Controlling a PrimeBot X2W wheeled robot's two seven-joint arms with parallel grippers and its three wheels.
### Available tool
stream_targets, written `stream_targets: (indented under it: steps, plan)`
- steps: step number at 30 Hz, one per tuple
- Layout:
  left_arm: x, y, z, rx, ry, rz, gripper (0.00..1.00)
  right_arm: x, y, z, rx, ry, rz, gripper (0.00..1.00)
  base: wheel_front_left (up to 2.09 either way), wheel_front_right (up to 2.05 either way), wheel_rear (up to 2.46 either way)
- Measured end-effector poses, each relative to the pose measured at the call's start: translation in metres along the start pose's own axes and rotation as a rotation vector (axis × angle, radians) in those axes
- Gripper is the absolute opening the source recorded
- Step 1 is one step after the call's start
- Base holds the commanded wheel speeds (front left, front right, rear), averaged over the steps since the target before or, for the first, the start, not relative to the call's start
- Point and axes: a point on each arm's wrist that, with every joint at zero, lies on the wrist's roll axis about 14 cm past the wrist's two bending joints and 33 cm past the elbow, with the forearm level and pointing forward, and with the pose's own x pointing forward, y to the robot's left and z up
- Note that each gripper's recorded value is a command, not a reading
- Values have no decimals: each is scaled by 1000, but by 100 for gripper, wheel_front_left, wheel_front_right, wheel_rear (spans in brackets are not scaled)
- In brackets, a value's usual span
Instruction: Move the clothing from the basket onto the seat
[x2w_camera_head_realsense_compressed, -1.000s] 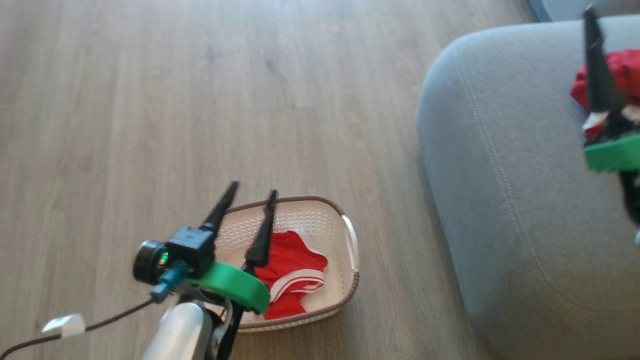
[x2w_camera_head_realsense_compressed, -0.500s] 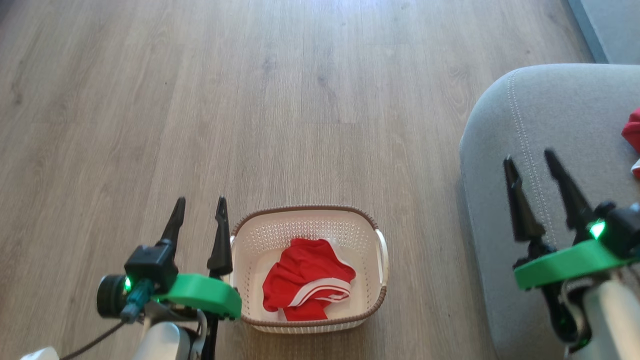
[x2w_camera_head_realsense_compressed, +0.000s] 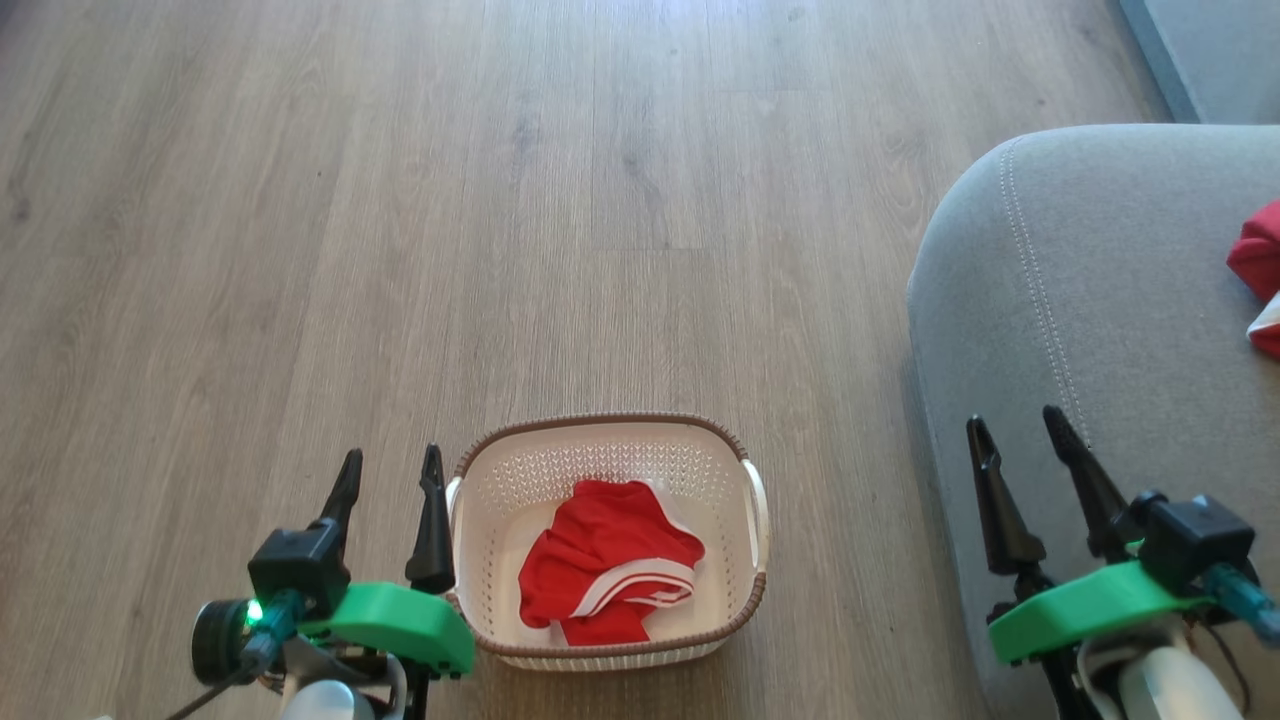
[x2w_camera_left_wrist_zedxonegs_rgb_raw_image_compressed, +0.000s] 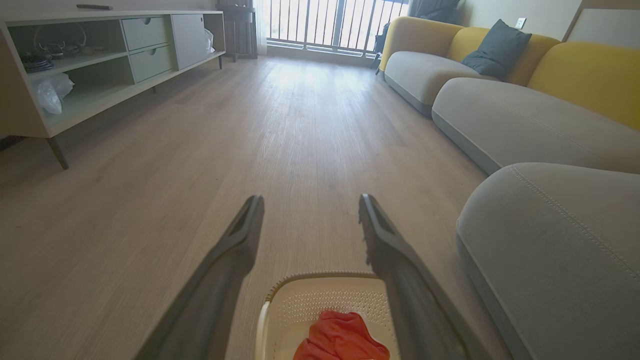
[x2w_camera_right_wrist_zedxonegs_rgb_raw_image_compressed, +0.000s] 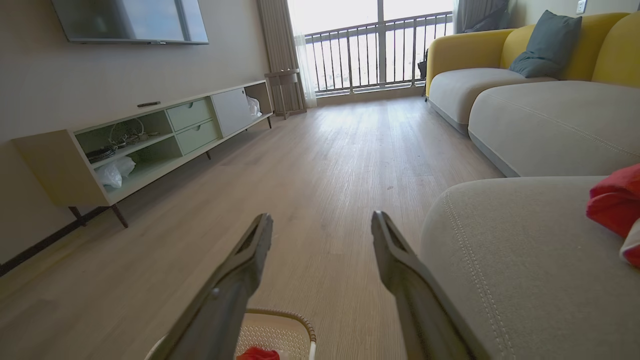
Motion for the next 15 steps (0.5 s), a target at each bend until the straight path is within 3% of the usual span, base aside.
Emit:
stream_targets:
  steps: [15]
  plan:
    - [-7, 3, -4, 2, 13, 8, 100, -6, 5, -8, -7, 24, 10, 100, 0, 0, 0]
